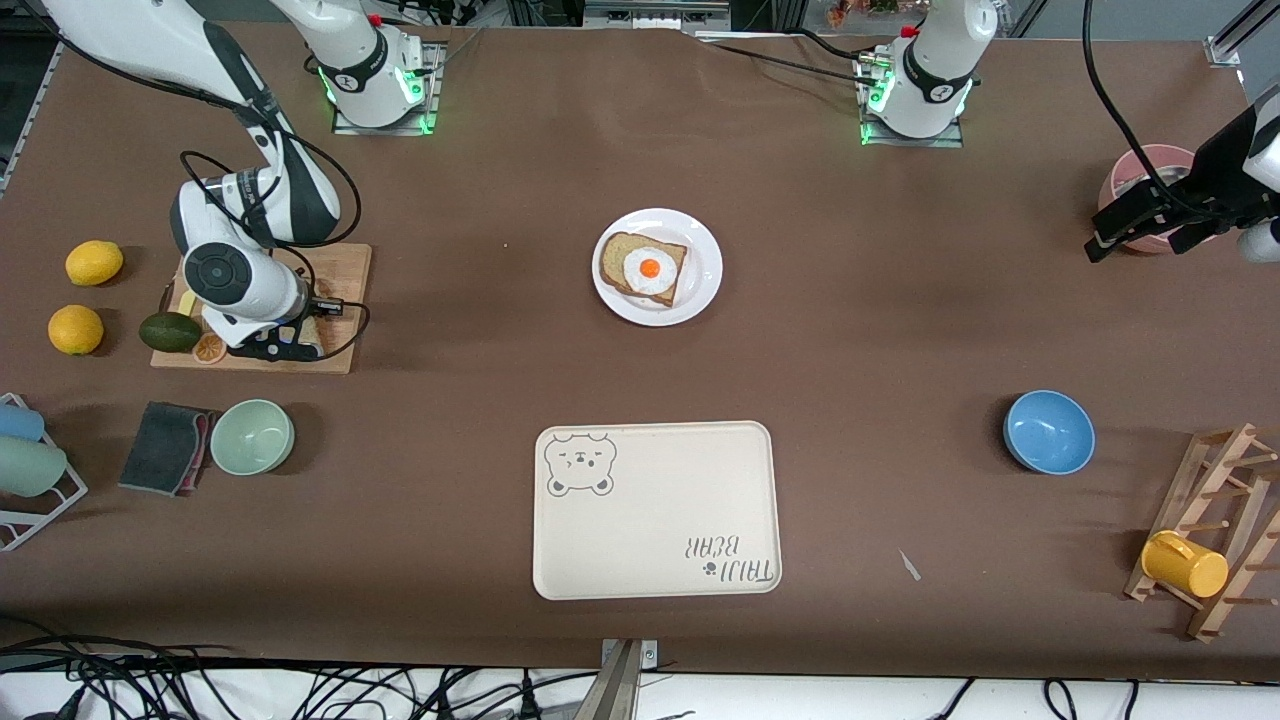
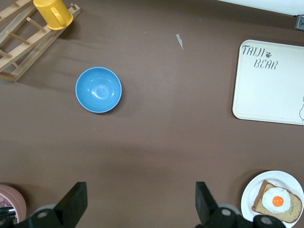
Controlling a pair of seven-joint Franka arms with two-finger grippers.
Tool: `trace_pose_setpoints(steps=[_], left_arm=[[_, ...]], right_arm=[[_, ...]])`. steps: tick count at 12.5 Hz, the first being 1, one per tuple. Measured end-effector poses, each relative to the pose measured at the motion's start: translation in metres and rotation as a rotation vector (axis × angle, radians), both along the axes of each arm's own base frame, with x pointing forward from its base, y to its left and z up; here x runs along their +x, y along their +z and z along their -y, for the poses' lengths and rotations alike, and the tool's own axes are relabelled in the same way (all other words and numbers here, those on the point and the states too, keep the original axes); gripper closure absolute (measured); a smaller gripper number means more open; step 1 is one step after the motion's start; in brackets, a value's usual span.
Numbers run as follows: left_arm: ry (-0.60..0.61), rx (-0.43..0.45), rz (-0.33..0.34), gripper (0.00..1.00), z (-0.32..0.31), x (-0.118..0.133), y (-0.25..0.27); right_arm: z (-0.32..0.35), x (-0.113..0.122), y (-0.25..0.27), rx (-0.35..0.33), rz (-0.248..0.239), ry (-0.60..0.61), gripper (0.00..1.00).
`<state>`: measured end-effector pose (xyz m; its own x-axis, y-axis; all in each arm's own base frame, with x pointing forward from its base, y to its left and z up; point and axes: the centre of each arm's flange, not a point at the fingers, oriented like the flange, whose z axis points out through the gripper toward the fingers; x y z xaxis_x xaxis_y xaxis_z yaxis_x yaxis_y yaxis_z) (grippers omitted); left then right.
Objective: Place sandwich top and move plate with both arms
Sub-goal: 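Close the right gripper on the bread slice edge, then carry the bread slice with the right gripper to the white plate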
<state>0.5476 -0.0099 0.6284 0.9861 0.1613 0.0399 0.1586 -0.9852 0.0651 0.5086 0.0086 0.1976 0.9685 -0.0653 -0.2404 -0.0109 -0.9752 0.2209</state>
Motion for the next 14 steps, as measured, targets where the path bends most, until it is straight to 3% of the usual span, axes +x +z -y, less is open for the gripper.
trace_pose_setpoints(steps=[7, 11, 14], left_arm=[[0.0, -0.019, 0.0, 0.0, 0.002, 0.0, 0.0], [0.0, -0.019, 0.0, 0.0, 0.002, 0.0, 0.0], [0.0, -0.019, 0.0, 0.0, 0.002, 0.0, 0.0]], right_arm=[[0.004, -0.002, 0.003, -0.021, -0.015, 0.011, 0.94], [0.008, -0.002, 0.044, -0.061, -0.014, 0.01, 0.94], [-0.015, -0.003, 0.072, -0.088, 0.02, -0.013, 0.94]])
